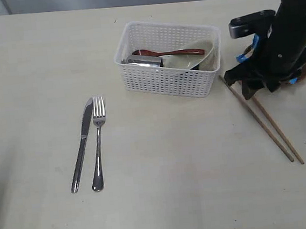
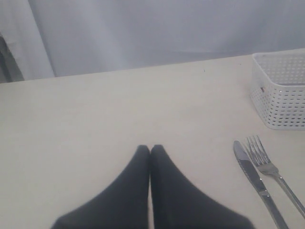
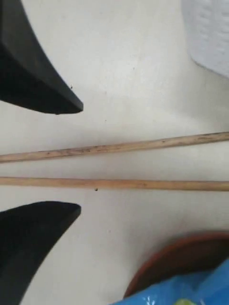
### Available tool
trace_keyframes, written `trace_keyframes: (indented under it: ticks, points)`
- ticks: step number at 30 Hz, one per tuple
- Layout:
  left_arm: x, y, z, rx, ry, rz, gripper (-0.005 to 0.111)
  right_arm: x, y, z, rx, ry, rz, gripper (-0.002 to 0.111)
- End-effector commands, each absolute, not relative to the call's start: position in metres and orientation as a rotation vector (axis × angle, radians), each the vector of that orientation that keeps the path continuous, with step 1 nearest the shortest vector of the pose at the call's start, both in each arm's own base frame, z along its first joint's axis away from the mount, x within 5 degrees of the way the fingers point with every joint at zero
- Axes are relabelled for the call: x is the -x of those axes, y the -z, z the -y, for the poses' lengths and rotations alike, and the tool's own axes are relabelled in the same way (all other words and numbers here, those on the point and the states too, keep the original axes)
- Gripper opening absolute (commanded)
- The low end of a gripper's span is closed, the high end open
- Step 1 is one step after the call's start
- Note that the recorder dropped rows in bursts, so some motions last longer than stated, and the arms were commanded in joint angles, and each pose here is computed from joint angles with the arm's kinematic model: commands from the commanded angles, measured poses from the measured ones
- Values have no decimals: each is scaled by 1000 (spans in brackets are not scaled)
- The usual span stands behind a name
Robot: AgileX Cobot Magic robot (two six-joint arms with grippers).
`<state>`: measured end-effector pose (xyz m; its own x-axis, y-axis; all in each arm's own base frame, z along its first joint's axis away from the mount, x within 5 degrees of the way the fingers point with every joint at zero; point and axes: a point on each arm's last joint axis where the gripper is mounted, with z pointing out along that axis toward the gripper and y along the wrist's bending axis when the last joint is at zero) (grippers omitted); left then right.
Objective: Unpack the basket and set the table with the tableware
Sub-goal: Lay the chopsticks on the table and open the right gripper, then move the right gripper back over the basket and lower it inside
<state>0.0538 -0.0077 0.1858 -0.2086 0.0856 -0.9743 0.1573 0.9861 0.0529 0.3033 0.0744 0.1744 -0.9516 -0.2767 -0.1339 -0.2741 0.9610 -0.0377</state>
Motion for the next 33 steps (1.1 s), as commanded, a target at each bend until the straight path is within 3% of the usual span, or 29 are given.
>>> trace_keyframes:
  ticks: [1, 9, 13, 16, 23, 33]
  points:
    - [-54, -186, 8, -172, 71, -1775, 0, -296, -209, -72, 325, 3, -2884, 53]
    - [-54, -186, 8, -172, 71, -1775, 0, -291, -270, -84, 199, -262, -2694, 53]
    - [-54, -186, 8, -172, 71, -1775, 0, -304, -312, -111, 184, -583, -2577, 53]
    - [-54, -186, 8, -172, 71, -1775, 0, -312, -327, -133, 246, -643, -2523, 49]
    - [-54, -186, 8, -172, 71, -1775, 0, -348, -302, -176, 256, -702, -2585, 46]
    - [-54, -186, 8, -172, 71, -1775, 0, -387, -262, -195, 190, -716, -2724, 46]
